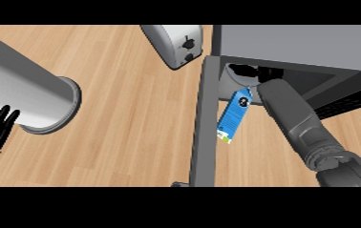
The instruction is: Pick up the milk, place it into the microwave and close the microwave
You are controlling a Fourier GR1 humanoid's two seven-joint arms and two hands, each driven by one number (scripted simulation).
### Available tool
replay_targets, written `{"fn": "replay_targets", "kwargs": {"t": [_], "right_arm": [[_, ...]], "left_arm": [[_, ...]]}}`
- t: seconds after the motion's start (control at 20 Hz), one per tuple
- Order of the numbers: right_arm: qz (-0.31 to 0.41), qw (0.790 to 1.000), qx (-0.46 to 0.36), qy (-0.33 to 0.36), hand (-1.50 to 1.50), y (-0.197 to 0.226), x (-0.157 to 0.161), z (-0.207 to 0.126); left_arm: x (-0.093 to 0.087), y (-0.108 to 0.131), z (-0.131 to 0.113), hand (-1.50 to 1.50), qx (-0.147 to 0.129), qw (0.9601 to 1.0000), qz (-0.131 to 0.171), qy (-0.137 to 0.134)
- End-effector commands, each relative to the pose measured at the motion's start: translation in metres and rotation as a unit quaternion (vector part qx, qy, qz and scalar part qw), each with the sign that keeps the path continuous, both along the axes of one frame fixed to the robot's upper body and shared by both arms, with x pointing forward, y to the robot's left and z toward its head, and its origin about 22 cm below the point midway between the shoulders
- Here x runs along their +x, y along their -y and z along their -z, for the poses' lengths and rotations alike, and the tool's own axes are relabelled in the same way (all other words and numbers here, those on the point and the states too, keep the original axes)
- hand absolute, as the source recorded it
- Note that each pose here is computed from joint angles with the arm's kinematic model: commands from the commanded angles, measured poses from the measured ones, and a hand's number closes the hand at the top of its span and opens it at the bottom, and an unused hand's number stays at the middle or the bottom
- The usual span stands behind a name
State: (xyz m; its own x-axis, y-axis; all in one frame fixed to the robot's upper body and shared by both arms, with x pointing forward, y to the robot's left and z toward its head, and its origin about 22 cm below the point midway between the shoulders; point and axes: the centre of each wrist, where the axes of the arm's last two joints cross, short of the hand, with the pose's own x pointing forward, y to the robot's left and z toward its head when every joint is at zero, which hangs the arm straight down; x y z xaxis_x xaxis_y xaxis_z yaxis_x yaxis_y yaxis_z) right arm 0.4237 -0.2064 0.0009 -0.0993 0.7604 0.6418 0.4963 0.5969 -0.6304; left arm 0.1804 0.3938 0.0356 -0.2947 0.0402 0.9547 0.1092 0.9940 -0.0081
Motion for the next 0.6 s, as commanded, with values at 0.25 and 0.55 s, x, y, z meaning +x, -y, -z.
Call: {"fn": "replay_targets", "kwargs": {"t": [0.25,0.55], "right_arm": [[-0.024,1.0,0.012,0.005,-1.5,-0.005,-0.001,0.001],[-0.029,0.999,0.037,0.0,-1.5,0.001,0.002,-0.004]], "left_arm": [[-0.006,-0.003,0.013,-1.5,-0.008,1.0,-0.006,0.0],[-0.003,0.002,-0.001,-1.5,0.007,1.0,-0.004,0.006]]}}
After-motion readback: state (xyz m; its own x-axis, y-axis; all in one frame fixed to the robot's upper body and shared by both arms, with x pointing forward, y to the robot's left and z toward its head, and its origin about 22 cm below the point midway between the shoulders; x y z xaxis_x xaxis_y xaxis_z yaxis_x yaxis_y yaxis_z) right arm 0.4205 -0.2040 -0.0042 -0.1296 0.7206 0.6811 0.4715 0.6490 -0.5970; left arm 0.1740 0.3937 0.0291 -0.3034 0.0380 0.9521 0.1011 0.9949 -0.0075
